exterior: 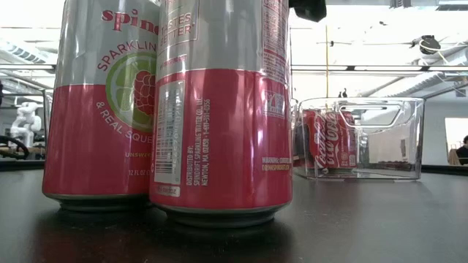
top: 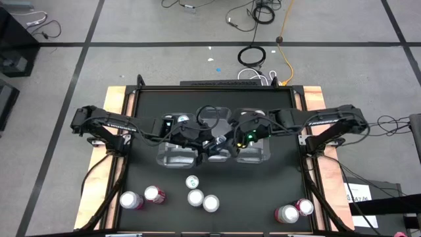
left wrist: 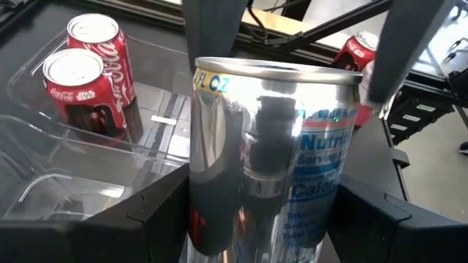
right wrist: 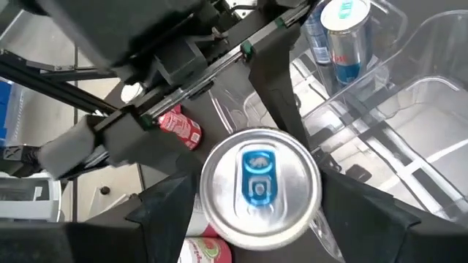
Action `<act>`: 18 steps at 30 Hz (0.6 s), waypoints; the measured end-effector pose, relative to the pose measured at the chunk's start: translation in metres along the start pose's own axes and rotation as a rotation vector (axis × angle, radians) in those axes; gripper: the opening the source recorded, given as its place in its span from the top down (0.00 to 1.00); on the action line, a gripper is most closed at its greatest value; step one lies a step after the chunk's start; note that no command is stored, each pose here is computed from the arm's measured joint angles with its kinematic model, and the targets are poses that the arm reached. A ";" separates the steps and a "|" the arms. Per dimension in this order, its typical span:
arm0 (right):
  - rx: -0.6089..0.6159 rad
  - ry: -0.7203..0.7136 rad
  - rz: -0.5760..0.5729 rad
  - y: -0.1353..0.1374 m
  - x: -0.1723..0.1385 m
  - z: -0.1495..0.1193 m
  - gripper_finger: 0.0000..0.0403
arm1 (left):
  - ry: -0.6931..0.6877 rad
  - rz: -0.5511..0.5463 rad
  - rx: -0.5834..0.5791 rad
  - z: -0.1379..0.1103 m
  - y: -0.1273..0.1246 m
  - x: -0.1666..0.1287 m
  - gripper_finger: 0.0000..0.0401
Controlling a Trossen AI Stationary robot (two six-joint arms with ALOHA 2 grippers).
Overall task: Sort soda cans
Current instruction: Put the bottom right blue soda can into the left transparent bin
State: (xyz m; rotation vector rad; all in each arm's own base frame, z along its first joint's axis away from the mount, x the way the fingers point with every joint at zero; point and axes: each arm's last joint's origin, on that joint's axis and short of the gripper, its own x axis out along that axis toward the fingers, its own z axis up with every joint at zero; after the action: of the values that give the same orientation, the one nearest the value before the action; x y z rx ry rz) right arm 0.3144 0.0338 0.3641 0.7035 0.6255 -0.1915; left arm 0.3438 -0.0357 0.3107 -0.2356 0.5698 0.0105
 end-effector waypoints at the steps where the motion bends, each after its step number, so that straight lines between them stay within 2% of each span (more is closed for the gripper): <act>1: -0.001 0.000 0.002 0.000 -0.004 0.000 0.31 | 0.002 0.001 -0.003 0.000 0.000 0.000 0.32; 7: -0.008 0.035 -0.009 0.002 -0.021 -0.008 0.31 | -0.019 0.064 -0.035 0.003 0.002 -0.015 0.32; 14: -0.009 0.100 -0.031 0.006 -0.031 -0.022 0.31 | -0.118 0.145 -0.035 0.014 0.003 -0.048 0.32; 18: -0.025 0.132 -0.053 0.009 -0.032 -0.032 0.31 | -0.077 0.166 -0.030 0.011 0.005 -0.064 0.32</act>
State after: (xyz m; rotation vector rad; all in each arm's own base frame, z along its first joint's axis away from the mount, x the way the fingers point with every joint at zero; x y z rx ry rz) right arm 0.2770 0.0601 0.3697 0.6797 0.7716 -0.1873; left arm 0.2949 -0.0247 0.3528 -0.2155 0.5111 0.1882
